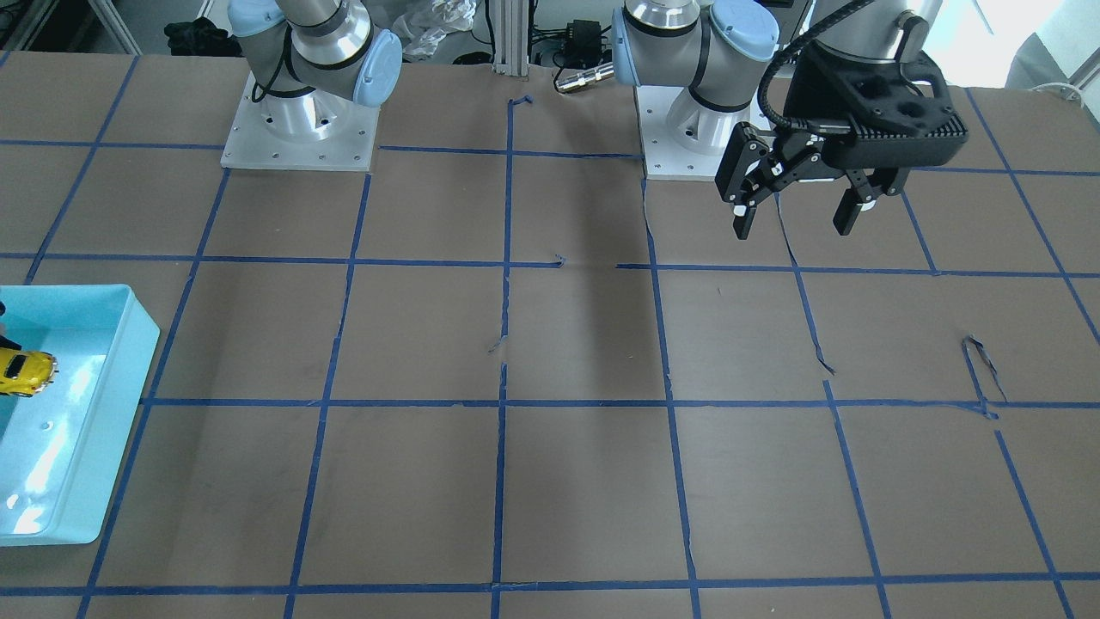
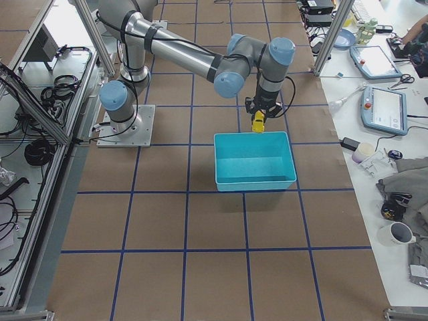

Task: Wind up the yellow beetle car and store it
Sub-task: 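Lift the car with the right gripper and carry it over the blue bin, then lower the car into the bin and open the right gripper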

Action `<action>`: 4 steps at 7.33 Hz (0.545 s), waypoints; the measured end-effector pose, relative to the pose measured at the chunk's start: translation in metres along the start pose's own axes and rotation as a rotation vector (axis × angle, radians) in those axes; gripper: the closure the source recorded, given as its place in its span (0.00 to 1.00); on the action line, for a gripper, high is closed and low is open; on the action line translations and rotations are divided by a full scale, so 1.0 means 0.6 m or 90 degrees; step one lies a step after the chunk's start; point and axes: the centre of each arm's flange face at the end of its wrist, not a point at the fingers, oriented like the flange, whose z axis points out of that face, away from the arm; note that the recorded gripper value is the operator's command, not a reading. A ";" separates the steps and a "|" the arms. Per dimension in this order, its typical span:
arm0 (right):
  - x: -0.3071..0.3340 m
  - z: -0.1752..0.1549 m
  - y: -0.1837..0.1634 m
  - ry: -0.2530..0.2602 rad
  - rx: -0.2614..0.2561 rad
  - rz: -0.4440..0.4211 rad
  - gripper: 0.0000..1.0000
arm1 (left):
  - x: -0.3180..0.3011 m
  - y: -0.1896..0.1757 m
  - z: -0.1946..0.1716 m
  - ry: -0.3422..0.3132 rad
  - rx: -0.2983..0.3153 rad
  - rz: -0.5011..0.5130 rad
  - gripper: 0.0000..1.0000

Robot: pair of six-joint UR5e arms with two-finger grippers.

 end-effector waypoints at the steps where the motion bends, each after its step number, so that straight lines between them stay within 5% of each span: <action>1: 0.016 0.038 0.043 -0.008 0.005 -0.006 1.00 | 0.001 -0.007 -0.001 0.000 -0.006 -0.001 0.00; 4: 0.058 0.145 0.091 0.000 -0.003 -0.036 1.00 | 0.008 -0.006 0.003 0.001 -0.011 0.005 0.00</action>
